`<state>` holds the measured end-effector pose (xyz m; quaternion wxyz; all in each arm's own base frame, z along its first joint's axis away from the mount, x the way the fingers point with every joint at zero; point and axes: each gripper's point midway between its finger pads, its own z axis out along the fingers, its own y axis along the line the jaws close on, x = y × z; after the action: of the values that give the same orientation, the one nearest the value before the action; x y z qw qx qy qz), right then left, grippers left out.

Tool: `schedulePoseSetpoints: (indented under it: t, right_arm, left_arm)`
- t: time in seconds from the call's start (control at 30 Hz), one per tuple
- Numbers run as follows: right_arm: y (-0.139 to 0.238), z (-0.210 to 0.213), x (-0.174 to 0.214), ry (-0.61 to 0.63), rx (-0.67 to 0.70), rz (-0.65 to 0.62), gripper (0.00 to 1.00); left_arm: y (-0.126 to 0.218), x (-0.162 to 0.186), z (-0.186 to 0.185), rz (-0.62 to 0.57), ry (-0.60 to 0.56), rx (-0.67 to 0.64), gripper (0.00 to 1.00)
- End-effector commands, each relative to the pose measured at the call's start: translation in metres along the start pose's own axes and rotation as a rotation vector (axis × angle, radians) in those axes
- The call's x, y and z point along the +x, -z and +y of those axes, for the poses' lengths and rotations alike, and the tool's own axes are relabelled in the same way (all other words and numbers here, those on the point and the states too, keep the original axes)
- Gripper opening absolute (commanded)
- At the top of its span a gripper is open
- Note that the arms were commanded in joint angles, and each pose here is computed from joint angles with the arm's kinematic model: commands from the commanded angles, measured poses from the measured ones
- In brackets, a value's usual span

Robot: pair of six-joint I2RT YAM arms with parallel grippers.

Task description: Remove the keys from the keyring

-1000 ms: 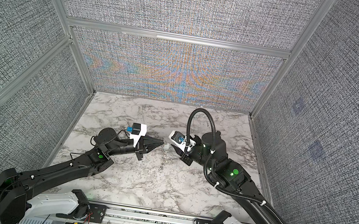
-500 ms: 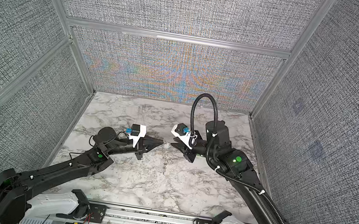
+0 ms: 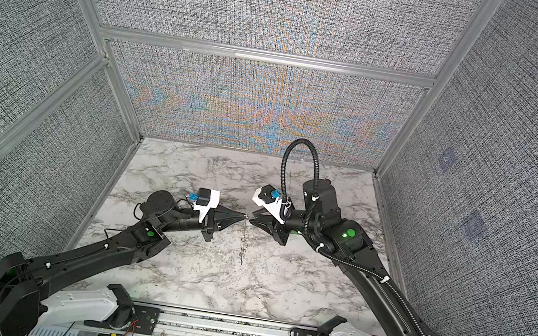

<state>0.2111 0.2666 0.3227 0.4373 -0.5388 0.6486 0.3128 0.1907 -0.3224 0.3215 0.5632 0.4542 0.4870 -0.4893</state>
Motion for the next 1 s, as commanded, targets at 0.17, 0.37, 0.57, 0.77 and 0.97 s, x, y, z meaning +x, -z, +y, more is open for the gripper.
schedulePoseSetpoints:
  t: [0.17, 0.37, 0.57, 0.77, 0.97]
  right_arm:
    - [0.0014, 0.0082, -0.0052, -0.011, -0.049, -0.028, 0.25]
    - [-0.0011, 0.009, -0.0062, -0.024, -0.071, -0.03, 0.24]
    - [-0.0028, 0.009, -0.0079, -0.028, -0.079, -0.037, 0.2]
    - [-0.0033, 0.0096, -0.0085, -0.027, -0.084, -0.043, 0.12]
    - [-0.0031, 0.0105, -0.0077, -0.032, -0.087, -0.042, 0.03]
  left_arm:
    - [-0.0011, -0.0093, -0.0031, -0.023, -0.03, 0.021, 0.0]
    - [-0.0017, -0.0097, -0.0041, -0.022, -0.03, 0.032, 0.0]
    - [-0.0018, -0.0093, -0.0054, -0.018, -0.027, 0.04, 0.0]
    - [-0.0018, -0.0076, -0.006, -0.01, -0.026, 0.044, 0.0]
    - [-0.0029, -0.003, -0.0051, 0.016, -0.026, 0.043, 0.0]
